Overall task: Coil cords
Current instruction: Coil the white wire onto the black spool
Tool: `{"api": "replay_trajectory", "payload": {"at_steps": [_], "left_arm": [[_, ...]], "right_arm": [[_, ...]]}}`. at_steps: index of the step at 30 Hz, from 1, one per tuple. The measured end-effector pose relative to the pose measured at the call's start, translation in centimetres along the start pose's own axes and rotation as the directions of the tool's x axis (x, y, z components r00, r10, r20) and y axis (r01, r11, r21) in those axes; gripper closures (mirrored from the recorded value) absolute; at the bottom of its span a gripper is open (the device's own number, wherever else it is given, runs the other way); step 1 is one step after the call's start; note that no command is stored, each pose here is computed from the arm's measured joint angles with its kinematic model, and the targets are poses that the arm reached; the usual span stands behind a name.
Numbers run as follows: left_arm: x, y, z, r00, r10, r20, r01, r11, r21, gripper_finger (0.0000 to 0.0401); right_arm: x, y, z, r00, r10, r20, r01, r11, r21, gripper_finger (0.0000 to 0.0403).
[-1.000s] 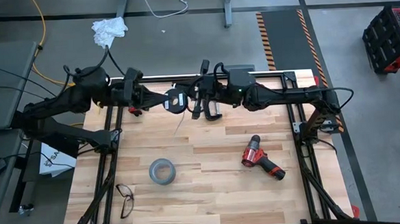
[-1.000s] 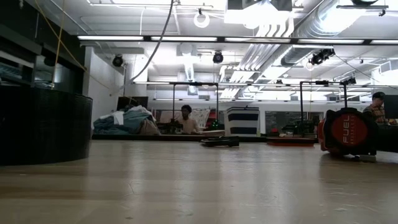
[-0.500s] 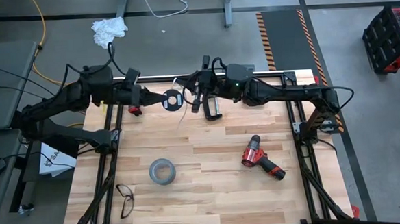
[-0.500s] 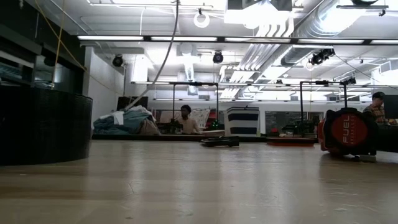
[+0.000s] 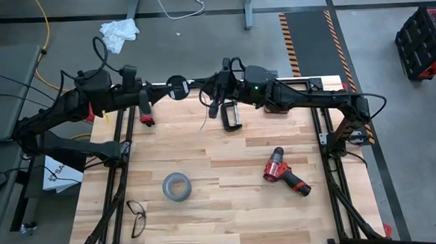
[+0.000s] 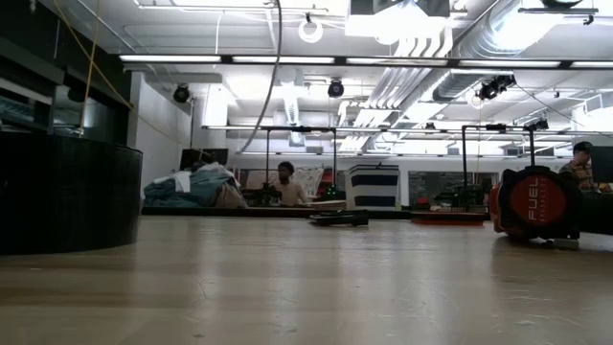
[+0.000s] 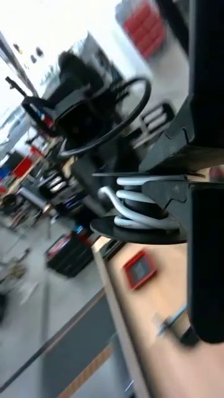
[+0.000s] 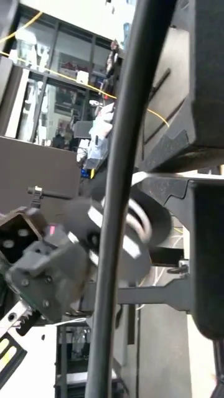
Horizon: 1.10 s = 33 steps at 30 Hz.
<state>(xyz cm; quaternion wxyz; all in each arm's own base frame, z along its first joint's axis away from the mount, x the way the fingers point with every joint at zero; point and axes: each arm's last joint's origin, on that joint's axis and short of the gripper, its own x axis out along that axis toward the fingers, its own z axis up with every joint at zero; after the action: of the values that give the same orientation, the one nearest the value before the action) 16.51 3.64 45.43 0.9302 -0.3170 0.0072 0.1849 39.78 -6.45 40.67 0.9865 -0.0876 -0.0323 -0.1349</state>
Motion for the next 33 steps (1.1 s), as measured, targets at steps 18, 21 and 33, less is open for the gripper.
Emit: {"api": "replay_trajectory", "payload": {"at_steps": [18,21,33], "left_arm": [[1.4,-0.9,1.0,0.987,-0.041,0.154,-0.007,0.955,0.297,0.0397],[1.4,-1.1,1.3,0.982,-0.057,0.177,-0.001,0.95,0.311,0.0397],[1.0,-1.9,2.1,0.957,-0.125,0.263,0.043,0.954,0.296,0.0397]], "right_arm": [[-0.1,0.4,-0.3,0.999,0.016,-0.042,-0.014,0.999,0.044,0.04],[-0.1,0.4,-0.3,0.999,0.017,-0.042,-0.014,0.998,0.058,0.039],[0.0,0.4,-0.8,0.997,0.024,-0.075,-0.011,0.986,0.164,0.036]]}}
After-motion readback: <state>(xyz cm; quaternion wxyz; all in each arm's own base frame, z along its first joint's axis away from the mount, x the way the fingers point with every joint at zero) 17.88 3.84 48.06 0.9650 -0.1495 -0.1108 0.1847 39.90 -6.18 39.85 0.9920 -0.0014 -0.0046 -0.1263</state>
